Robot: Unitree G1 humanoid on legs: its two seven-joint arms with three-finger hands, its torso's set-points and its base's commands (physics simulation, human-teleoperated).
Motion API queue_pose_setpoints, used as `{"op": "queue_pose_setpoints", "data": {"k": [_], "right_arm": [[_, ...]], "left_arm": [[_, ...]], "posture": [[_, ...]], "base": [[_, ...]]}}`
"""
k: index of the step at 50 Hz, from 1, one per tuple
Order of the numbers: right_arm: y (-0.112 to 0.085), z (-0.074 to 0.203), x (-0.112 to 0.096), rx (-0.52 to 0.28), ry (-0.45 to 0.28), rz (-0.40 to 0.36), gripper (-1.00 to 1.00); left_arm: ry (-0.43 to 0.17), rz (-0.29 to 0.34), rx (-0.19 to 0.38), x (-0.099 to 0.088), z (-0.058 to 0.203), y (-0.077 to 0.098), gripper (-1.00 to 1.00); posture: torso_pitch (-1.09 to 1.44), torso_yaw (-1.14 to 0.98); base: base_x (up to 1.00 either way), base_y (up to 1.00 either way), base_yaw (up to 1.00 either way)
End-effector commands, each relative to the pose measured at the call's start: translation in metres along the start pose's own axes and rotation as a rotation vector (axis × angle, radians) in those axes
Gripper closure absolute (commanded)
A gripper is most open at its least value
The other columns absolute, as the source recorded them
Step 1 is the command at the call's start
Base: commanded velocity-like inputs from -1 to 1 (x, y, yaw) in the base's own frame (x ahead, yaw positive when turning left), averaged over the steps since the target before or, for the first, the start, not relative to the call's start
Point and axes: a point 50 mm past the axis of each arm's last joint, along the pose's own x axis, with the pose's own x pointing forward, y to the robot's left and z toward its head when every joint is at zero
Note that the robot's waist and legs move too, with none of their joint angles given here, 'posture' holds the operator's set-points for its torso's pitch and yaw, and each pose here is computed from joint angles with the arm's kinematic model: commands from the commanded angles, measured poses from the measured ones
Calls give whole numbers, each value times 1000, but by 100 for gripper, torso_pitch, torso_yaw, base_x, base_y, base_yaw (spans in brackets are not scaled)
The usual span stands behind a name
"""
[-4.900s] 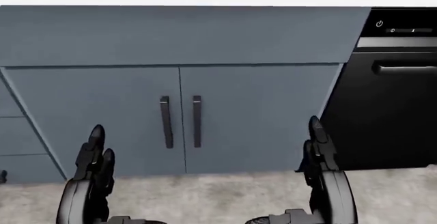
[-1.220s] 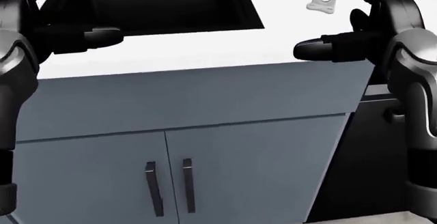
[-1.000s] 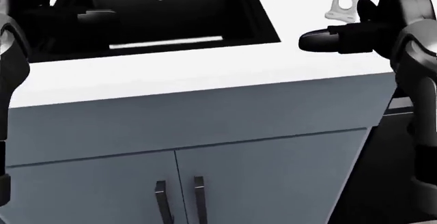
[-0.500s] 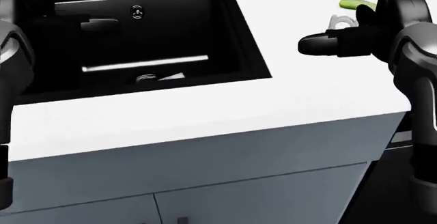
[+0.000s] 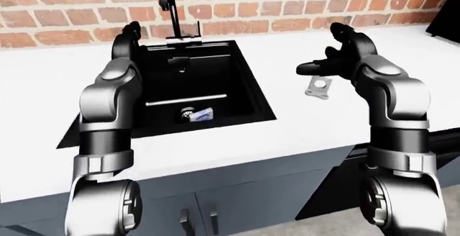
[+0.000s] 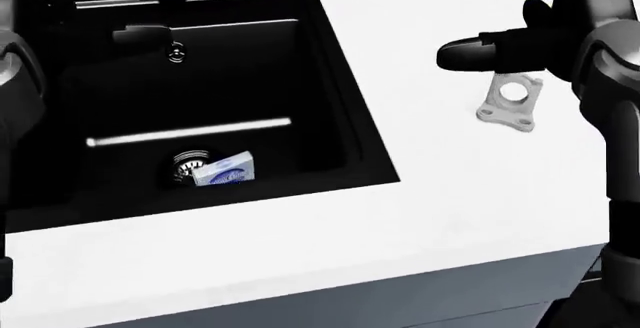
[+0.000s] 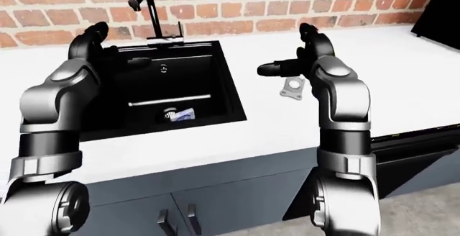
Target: Turn the sink spout to the right.
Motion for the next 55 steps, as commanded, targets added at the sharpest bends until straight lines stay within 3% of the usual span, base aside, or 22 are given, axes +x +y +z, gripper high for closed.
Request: {"op": "queue_pose_setpoints", "data": {"k": [1,8,17,19,23,29,55], "right_arm": [[3,28,-7,-10,-123,12,-100],[0,40,-16,-13,-140,8,-100],[4,38,-12,-12,-143,15,-100],[4,40,-13,-15,-145,17,-100],[3,42,-14,-17,-149,15,-100],[3,43,-14,-21,-146,13,-100],[1,51,-18,-28,-158,9,-100]], "left_arm": [[-133,19,-11,-6,32,5,-100],[-145,14,-10,-10,44,3,-100],[-164,23,-12,-8,50,8,-100],[-155,34,9,-7,49,9,-100],[-159,-13,-34,-11,49,9,-100],[-196,-5,-32,-16,49,13,-100],[-186,-23,-31,-15,62,8,-100]], "posture": [[0,0],[0,0],[0,0],[0,0],[0,0],[0,0],[-2,0]], "base": [[42,0,0],[42,0,0],[21,0,0],[0,0,0],[0,0,0],[0,0,0],[0,0,0]]}}
